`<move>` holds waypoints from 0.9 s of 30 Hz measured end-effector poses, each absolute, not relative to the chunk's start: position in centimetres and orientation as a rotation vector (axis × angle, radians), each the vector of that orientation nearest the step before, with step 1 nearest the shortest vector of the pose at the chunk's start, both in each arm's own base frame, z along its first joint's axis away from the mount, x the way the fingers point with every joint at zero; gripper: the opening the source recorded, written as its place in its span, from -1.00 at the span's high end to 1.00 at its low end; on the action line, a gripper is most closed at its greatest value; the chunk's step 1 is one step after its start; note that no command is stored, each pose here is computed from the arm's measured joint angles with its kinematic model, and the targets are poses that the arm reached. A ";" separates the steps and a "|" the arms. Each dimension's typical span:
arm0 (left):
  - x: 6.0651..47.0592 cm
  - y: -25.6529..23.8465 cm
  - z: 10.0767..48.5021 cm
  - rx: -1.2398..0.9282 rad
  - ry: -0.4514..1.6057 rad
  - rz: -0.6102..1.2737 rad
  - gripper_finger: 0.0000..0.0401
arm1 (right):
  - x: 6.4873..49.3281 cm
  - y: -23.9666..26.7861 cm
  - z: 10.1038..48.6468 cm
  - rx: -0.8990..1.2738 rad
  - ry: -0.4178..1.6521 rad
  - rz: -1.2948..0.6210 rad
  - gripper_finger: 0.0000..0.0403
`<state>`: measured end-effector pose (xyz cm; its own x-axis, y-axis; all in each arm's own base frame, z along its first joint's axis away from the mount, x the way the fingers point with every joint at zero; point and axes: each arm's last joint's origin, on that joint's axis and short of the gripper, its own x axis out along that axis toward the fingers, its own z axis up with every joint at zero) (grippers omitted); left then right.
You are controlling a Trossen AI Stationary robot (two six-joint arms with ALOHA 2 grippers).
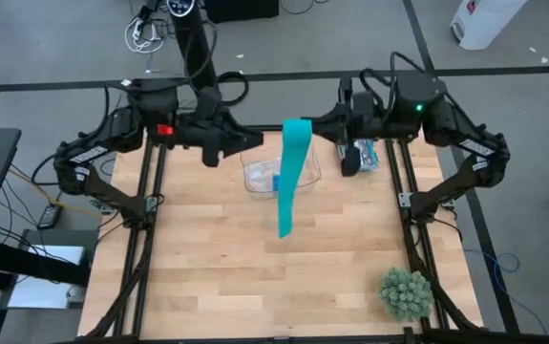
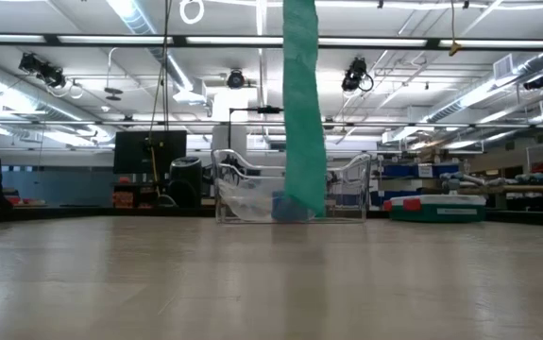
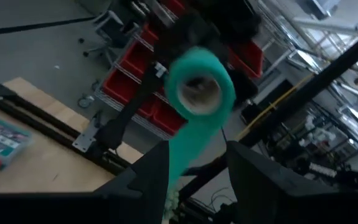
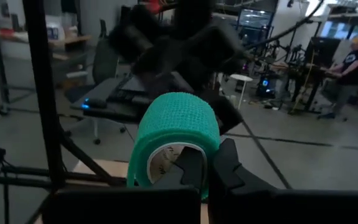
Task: Roll bandage
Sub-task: Roll the sky blue bandage
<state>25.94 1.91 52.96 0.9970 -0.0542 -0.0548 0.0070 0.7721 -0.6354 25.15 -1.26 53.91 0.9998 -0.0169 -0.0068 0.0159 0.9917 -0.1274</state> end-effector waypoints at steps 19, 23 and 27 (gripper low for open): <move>30.8 1.8 49.8 -0.612 0.172 0.049 0.17 | 25.0 -3.7 54.1 -0.020 -0.020 -0.005 1.00; 29.9 1.7 50.2 -0.564 0.183 0.012 0.17 | 24.5 -4.1 54.1 0.016 -0.005 -0.001 1.00; 28.7 1.6 50.4 -0.489 0.208 0.032 0.17 | 24.1 -4.3 54.3 0.024 -0.015 0.011 1.00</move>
